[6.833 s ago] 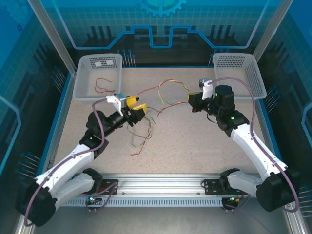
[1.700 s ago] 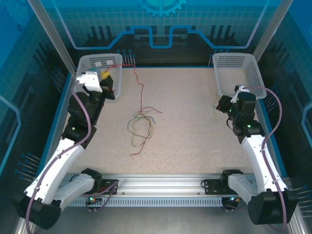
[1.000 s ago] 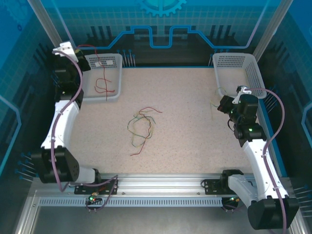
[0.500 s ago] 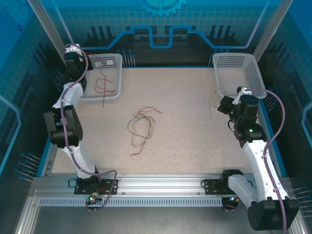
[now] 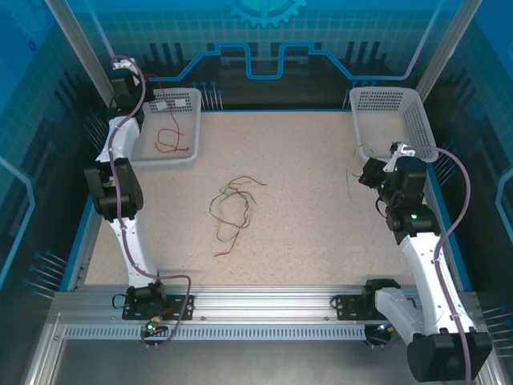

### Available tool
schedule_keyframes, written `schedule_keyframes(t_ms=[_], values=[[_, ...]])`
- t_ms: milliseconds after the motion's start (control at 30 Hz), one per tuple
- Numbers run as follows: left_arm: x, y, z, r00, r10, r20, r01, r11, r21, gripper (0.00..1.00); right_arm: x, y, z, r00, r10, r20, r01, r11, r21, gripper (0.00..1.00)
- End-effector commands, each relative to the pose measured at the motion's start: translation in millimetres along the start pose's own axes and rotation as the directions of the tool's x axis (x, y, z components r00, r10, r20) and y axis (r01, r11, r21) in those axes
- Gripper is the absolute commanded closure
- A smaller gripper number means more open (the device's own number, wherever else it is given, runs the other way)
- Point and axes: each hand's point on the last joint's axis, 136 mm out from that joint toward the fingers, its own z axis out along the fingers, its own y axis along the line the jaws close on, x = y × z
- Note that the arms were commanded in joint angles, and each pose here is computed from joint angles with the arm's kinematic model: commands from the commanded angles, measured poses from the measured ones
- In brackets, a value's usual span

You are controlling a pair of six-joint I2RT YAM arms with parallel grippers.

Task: Untangle the cables

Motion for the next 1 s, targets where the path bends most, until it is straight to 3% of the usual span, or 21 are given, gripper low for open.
schedule_keyframes(t_ms=[0,200,333,467,700,967], values=[[18.0,-6.2,-6.3,0.999,0.03,-0.033,-0.03,1.0,0.008,1.0,-8.5,-2.2,-7.3,1.0,-0.008,0.029,0.008,1.0,0.009,1.0],[72.7,-23.5,-31.5,0.983,0.041,-0.181,-0.05,0.998,-0.046,1.0,-6.4,-2.9,-8.5,0.999,-0.007,0.038,0.007,1.0,0.005,1.0],[120.4,-35.8,-40.7,0.925,0.019,-0.378,-0.053,0.995,-0.081,1.0,-6.1,-1.3,-5.2,0.999,-0.003,0.032,0.003,1.0,-0.005,1.0],[156.6,-33.4,-39.7,0.859,-0.034,-0.511,-0.033,0.992,-0.12,1.0,-6.3,0.1,-2.6,0.999,-0.001,0.032,0.001,1.0,-0.013,1.0],[184.9,-19.0,-20.0,0.771,-0.052,-0.635,-0.094,0.977,-0.193,1.0,-3.8,-0.7,-3.9,1.0,-0.007,0.026,0.007,1.0,-0.013,1.0],[200.4,-18.5,-9.9,0.737,-0.067,-0.673,-0.089,0.977,-0.195,1.0,-4.1,-0.7,-9.6,0.999,-0.005,0.036,0.006,1.0,-0.013,1.0]])
